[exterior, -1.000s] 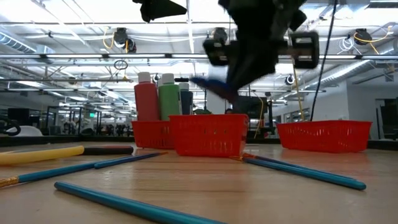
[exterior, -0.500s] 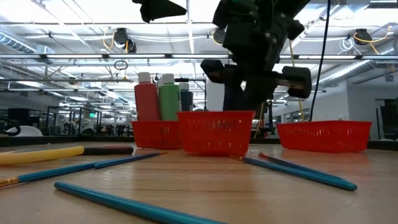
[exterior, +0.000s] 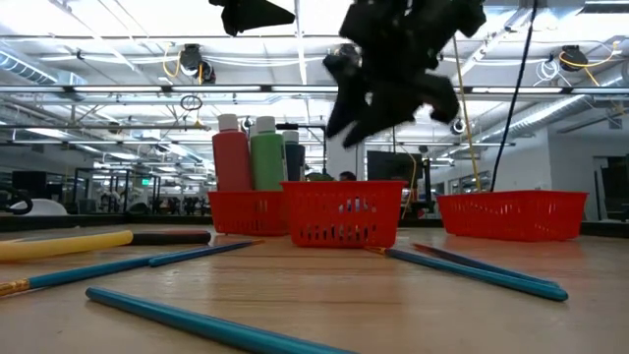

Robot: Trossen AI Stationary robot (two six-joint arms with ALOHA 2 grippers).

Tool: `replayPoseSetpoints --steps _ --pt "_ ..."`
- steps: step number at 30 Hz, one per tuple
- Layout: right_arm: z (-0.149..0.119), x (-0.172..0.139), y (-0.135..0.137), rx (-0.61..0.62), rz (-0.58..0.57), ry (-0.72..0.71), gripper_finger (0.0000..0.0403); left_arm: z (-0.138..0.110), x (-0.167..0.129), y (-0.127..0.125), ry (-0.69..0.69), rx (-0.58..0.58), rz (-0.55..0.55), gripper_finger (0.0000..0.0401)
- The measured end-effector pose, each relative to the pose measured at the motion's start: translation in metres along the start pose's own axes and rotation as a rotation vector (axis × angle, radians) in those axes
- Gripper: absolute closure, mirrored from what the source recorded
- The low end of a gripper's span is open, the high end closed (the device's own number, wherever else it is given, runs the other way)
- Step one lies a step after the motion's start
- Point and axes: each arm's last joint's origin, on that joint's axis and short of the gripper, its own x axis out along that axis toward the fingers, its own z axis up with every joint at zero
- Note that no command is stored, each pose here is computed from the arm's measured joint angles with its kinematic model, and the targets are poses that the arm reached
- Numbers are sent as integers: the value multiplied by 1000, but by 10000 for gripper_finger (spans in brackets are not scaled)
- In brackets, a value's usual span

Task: Pick & Place Paint Supplies
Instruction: Put the green scissors into the middle red bin

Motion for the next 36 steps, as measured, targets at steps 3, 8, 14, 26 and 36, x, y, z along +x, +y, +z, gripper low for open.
replayPoseSetpoints --steps 3,8,14,26,36 --pt "-7 -22 -23 75 -95 -34 259 0 0 0 0 0 0 36" --pt "-42 -46 -60 217 -160 -38 261 0 0 0 0 0 0 36" --pt "-112 -45 -92 410 -154 -7 260 0 0 0 0 0 0 36" --pt "-180 27 -76 479 15 123 261 0 0 0 0 0 0 36" --pt "-189 49 -70 499 8 193 242 0 0 0 0 0 0 36"
